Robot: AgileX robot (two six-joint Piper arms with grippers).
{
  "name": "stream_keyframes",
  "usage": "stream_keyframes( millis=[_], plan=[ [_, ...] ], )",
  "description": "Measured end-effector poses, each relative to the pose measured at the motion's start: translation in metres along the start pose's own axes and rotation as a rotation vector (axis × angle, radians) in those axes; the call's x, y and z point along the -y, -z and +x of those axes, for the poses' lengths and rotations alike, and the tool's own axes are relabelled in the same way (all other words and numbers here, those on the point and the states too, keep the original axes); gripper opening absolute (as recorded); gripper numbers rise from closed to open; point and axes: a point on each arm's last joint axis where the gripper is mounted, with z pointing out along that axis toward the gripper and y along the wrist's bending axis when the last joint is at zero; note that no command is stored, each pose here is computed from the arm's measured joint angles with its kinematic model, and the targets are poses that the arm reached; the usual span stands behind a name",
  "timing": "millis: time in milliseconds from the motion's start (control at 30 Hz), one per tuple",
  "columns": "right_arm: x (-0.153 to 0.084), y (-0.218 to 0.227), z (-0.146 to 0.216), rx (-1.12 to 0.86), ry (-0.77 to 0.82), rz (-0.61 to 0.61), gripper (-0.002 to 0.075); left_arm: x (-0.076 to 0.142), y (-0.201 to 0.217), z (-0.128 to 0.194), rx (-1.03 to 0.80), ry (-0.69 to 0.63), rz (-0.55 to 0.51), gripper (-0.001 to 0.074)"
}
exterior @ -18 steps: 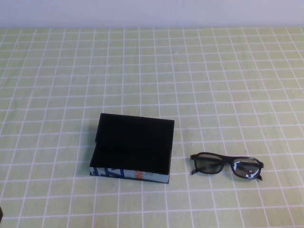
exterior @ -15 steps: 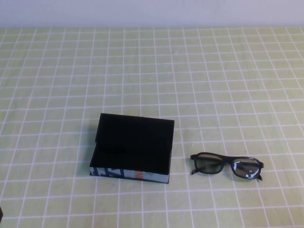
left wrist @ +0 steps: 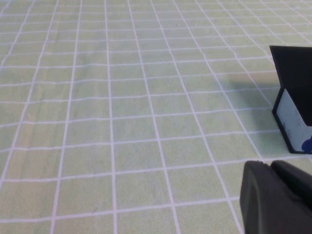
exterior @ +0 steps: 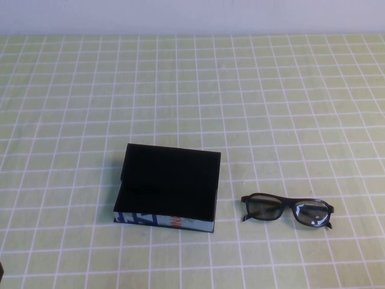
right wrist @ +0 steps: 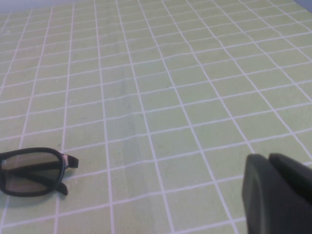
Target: Return glasses to glasses case
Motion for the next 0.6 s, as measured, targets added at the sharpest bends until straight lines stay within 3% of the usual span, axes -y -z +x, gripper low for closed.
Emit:
stream_keyframes(
  millis=[400,600],
  plan=[
    [0.000,0.000,-0.001,0.012,0.000,-0.001,-0.0018,0.000,0.000,-0.004,0.042,0.002,0.005,-0.0001],
    [-0.002,0.003,-0.022,0.247,0.000,-0.017,-0.0018,0.002,0.002,-0.020,0.225,0.002,0.022,-0.0001]
  ],
)
